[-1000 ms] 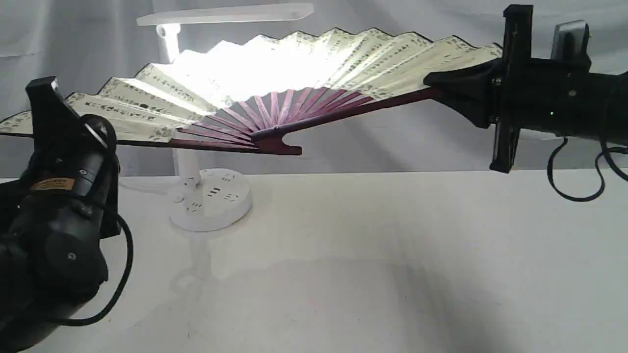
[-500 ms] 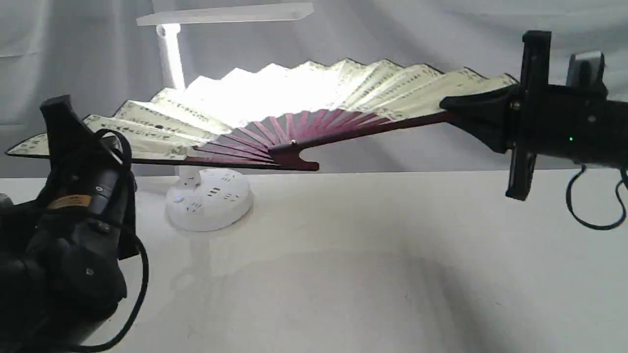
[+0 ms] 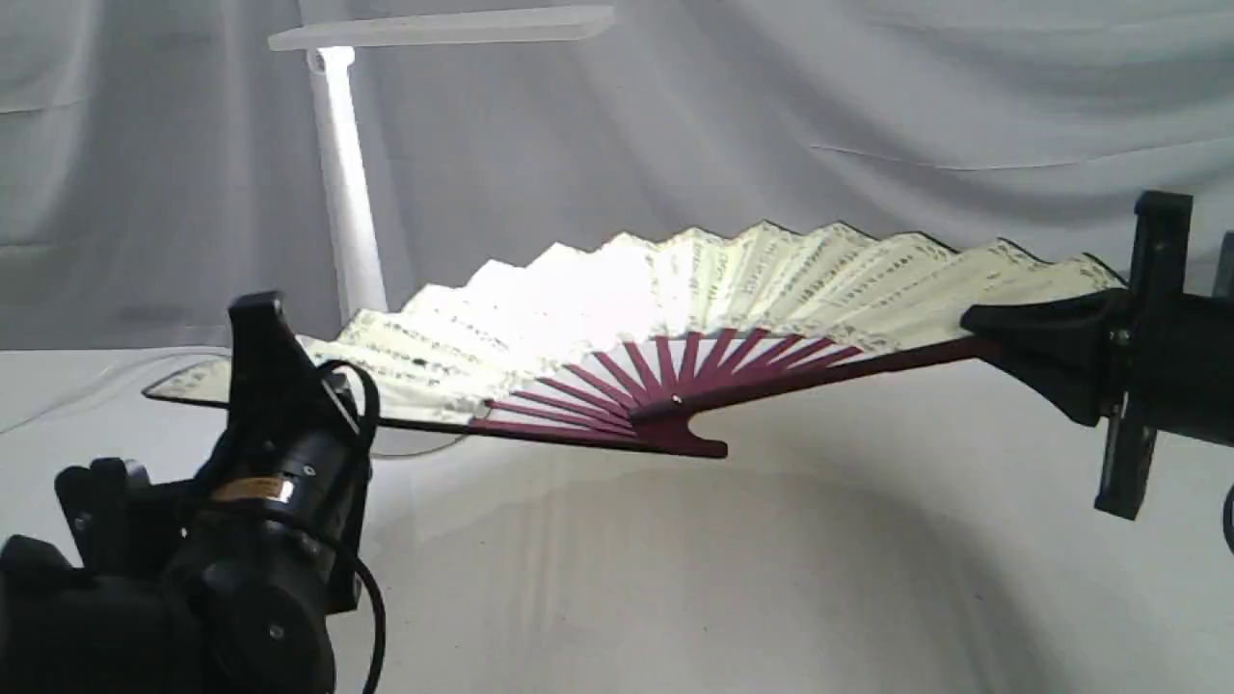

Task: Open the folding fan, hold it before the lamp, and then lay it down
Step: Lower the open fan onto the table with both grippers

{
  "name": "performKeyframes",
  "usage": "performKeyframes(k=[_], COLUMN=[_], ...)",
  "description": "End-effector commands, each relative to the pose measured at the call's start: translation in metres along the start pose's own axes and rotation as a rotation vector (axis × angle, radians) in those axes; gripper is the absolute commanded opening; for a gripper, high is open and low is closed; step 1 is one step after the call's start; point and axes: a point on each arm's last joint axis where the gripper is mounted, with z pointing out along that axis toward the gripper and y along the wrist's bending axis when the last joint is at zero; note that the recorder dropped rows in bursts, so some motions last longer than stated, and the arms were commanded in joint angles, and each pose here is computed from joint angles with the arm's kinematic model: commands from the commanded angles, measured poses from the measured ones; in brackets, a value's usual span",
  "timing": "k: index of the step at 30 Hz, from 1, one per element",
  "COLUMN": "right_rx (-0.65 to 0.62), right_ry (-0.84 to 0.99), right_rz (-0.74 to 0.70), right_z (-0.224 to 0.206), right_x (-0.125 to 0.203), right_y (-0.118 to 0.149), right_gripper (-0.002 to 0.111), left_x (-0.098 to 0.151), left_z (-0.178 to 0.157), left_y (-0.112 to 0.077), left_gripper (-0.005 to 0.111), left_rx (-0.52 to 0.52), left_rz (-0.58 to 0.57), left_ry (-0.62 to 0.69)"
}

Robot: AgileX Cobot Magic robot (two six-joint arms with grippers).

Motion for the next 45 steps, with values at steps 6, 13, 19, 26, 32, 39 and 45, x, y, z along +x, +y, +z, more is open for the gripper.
performKeyframes(k=[6, 13, 19, 26, 32, 39, 45], right_rx=[0.086, 0.086, 0.111, 0.135, 0.195, 0.247, 0.265], right_ry=[-0.094, -0.113, -0.152, -0.186, -0.206, -0.225, -0.257], right_rz=[-0.004, 0.091, 0.17, 0.217, 0.175, 0.126, 0.029], right_z=[-0.031, -0.045, -0.056, -0.065, -0.066, -0.067, -0.075], right_x=[0.0, -0.006, -0.016, -0.023, -0.024, -0.027, -0.039], right_y=[-0.034, -0.065, -0.096, -0.117, -0.125, -0.129, -0.126], right_gripper=[0.0, 0.0, 0.0, 0.0, 0.002, 0.034, 0.062], left_x=[0.015, 0.045, 0.071, 0.082, 0.082, 0.083, 0.081], left_z=[-0.001, 0.005, 0.021, 0.028, 0.028, 0.028, 0.034], left_y=[0.046, 0.07, 0.074, 0.09, 0.106, 0.106, 0.103], left_gripper=[0.0, 0.0, 0.005, 0.02, 0.035, 0.062, 0.065], left_rx=[-0.104, -0.134, -0.092, -0.099, -0.19, -0.186, -0.21], left_rz=[-0.041, -0.042, -0.006, 0.057, 0.086, 0.145, 0.37], left_ry=[0.005, 0.08, 0.163, 0.218, 0.238, 0.253, 0.341])
